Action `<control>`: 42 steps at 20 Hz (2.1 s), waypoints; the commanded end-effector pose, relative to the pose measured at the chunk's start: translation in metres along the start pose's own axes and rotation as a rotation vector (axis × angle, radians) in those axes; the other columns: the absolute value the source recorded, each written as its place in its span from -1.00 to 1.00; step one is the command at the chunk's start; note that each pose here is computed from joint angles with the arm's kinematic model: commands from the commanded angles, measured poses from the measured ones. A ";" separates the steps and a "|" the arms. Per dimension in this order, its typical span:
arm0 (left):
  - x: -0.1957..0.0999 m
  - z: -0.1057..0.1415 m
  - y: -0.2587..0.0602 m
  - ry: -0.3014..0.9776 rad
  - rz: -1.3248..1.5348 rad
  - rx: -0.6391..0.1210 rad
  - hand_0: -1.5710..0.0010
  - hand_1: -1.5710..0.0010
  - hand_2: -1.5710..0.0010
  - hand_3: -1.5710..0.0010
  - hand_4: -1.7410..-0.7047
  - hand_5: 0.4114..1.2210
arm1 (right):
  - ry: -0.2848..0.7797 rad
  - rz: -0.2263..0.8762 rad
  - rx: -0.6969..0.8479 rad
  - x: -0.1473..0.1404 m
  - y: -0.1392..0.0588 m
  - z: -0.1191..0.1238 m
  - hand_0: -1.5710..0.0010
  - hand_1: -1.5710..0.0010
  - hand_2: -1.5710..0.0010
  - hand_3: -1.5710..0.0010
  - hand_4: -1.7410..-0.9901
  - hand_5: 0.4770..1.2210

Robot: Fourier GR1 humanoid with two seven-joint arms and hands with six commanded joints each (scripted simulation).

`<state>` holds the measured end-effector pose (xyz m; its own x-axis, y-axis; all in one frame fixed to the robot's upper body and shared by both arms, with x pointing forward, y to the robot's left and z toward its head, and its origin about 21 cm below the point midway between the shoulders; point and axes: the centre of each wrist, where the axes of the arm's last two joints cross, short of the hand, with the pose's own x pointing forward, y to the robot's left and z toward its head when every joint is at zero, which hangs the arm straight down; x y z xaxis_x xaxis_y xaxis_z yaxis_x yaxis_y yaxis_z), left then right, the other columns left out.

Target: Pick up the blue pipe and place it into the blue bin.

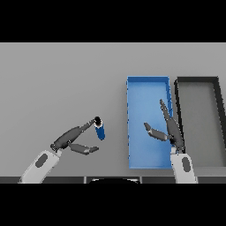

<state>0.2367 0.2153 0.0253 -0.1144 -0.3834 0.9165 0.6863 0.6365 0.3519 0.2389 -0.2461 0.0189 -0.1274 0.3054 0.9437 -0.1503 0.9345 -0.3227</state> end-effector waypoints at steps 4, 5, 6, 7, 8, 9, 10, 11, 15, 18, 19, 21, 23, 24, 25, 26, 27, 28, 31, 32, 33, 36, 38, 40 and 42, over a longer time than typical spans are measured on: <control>-0.010 -0.024 -0.007 -0.014 0.019 0.024 1.00 1.00 1.00 1.00 0.18 -0.81 | 0.001 -0.014 -0.003 0.001 0.004 -0.002 1.00 1.00 1.00 1.00 0.43 -0.79; -0.010 -0.029 -0.011 -0.014 0.033 0.026 1.00 1.00 1.00 1.00 0.19 -0.81 | 0.004 -0.013 -0.004 0.001 0.003 -0.001 1.00 1.00 1.00 1.00 0.43 -0.79; -0.011 -0.034 -0.015 -0.019 0.046 0.026 1.00 1.00 1.00 1.00 0.19 -0.80 | 0.014 -0.019 -0.005 0.000 0.002 -0.001 1.00 1.00 1.00 1.00 0.42 -0.80; -0.015 -0.035 -0.016 -0.019 0.059 0.030 1.00 1.00 1.00 1.00 0.18 -0.80 | 0.011 -0.011 -0.001 -0.002 0.002 -0.001 1.00 1.00 1.00 1.00 0.43 -0.80; -0.017 -0.040 -0.018 -0.014 0.082 0.033 1.00 1.00 1.00 1.00 0.16 -0.79 | 0.019 -0.012 -0.005 -0.003 0.001 0.000 1.00 1.00 1.00 1.00 0.44 -0.81; -0.024 -0.042 -0.022 -0.011 0.088 0.027 1.00 1.00 1.00 1.00 0.16 -0.79 | 0.004 -0.021 -0.013 -0.002 0.002 0.000 1.00 1.00 1.00 1.00 0.43 -0.81; -0.028 -0.048 -0.025 -0.005 0.068 0.041 1.00 1.00 1.00 1.00 0.20 -0.80 | 0.001 -0.029 -0.012 0.000 0.003 0.000 1.00 1.00 1.00 1.00 0.44 -0.81; -0.027 -0.055 -0.028 -0.011 0.053 0.044 1.00 1.00 1.00 1.00 0.23 -0.79 | 0.012 -0.023 -0.009 -0.002 0.004 0.001 1.00 1.00 1.00 1.00 0.44 -0.81; -0.027 -0.068 -0.031 -0.067 0.120 0.047 1.00 1.00 0.89 0.94 0.17 -0.62 | 0.025 -0.012 -0.012 -0.005 -0.001 0.000 1.00 1.00 1.00 1.00 0.47 -0.80; -0.024 -0.077 -0.038 -0.096 0.220 0.037 0.95 0.68 0.47 0.56 -0.09 -0.35 | 0.011 -0.009 -0.006 -0.004 0.001 0.004 1.00 1.00 1.00 1.00 0.45 -0.78; -0.022 -0.076 -0.040 -0.111 0.243 0.036 0.77 0.48 0.26 0.25 -0.15 -0.08 | 0.015 -0.005 -0.014 -0.003 0.000 0.004 1.00 1.00 1.00 1.00 0.46 -0.78; -0.023 -0.076 -0.046 -0.124 0.258 0.046 0.17 -0.05 -0.19 -0.16 -0.44 0.31 | 0.015 -0.009 -0.020 -0.003 -0.002 0.001 1.00 1.00 1.00 1.00 0.47 -0.77; -0.021 -0.076 -0.050 -0.136 0.258 0.042 -0.25 -0.39 -0.48 -0.42 -0.63 0.56 | 0.023 -0.002 -0.012 -0.005 0.002 0.001 1.00 1.00 1.00 1.00 0.49 -0.77; -0.021 -0.078 -0.053 -0.151 0.262 0.031 -0.40 -0.52 -0.59 -0.52 -0.70 0.65 | 0.019 0.005 -0.017 -0.005 -0.001 0.002 1.00 1.00 1.00 1.00 0.50 -0.77; -0.020 -0.080 -0.053 -0.152 0.256 0.027 -0.52 -0.61 -0.67 -0.60 -0.76 0.72 | 0.012 0.004 -0.016 -0.004 -0.002 0.004 1.00 1.00 1.00 1.00 0.50 -0.77; -0.019 -0.080 -0.055 -0.151 0.242 0.029 -0.62 -0.69 -0.74 -0.68 -0.70 0.77 | 0.015 0.006 -0.013 -0.004 -0.001 0.004 1.00 1.00 1.00 1.00 0.50 -0.78; -0.016 -0.079 -0.057 -0.162 0.241 0.033 -0.69 -0.75 -0.79 -0.74 -0.65 0.82 | 0.016 0.007 -0.014 -0.003 -0.002 0.004 1.00 1.00 1.00 1.00 0.51 -0.78; -0.015 -0.078 -0.058 -0.179 0.231 0.035 -0.75 -0.80 -0.83 -0.80 -0.61 0.86 | 0.024 -0.001 -0.013 -0.002 -0.002 0.000 1.00 1.00 1.00 1.00 0.51 -0.78; -0.011 -0.079 -0.064 -0.212 0.203 0.039 -0.87 -0.90 -0.91 -0.90 -0.54 0.93 | 0.021 0.003 -0.010 -0.004 0.001 -0.001 1.00 1.00 1.00 1.00 0.53 -0.79; -0.005 -0.081 -0.063 -0.236 0.213 0.048 -0.90 -0.92 -0.93 -0.92 -0.52 0.94 | 0.022 0.006 -0.012 -0.004 0.000 0.000 1.00 1.00 1.00 1.00 0.55 -0.79; 0.002 -0.083 -0.061 -0.274 0.218 0.065 -0.92 -0.94 -0.94 -0.93 -0.51 0.95 | 0.029 0.004 -0.013 -0.005 0.001 0.002 1.00 1.00 1.00 1.00 0.55 -0.80; 0.022 -0.088 -0.058 -0.379 0.226 0.066 -0.96 -0.97 -0.97 -0.97 -0.50 0.98 | 0.025 0.025 -0.018 -0.001 -0.002 -0.002 1.00 1.00 1.00 1.00 0.59 -0.80; 0.035 -0.093 -0.057 -0.374 0.220 0.071 -0.97 -0.98 -0.98 -0.98 -0.49 0.98 | 0.031 0.030 -0.016 -0.003 -0.003 -0.002 1.00 1.00 1.00 1.00 0.61 -0.79; 0.045 -0.093 -0.054 -0.396 0.199 0.055 -0.98 -0.99 -0.99 -0.99 -0.48 0.99 | 0.028 0.042 -0.011 -0.004 -0.001 -0.003 1.00 1.00 1.00 1.00 0.63 -0.77; 0.050 -0.094 -0.051 -0.391 0.187 0.032 -0.99 -0.99 -0.99 -0.99 -0.48 0.99 | 0.021 0.039 -0.009 -0.006 -0.002 0.003 1.00 1.00 1.00 1.00 0.64 -0.76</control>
<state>0.2638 0.1011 0.0352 -0.2599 0.0190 0.9655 0.6995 0.6930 0.1747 0.2374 -0.2502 0.0138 -0.1122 0.3454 0.9317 -0.1367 0.9233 -0.3588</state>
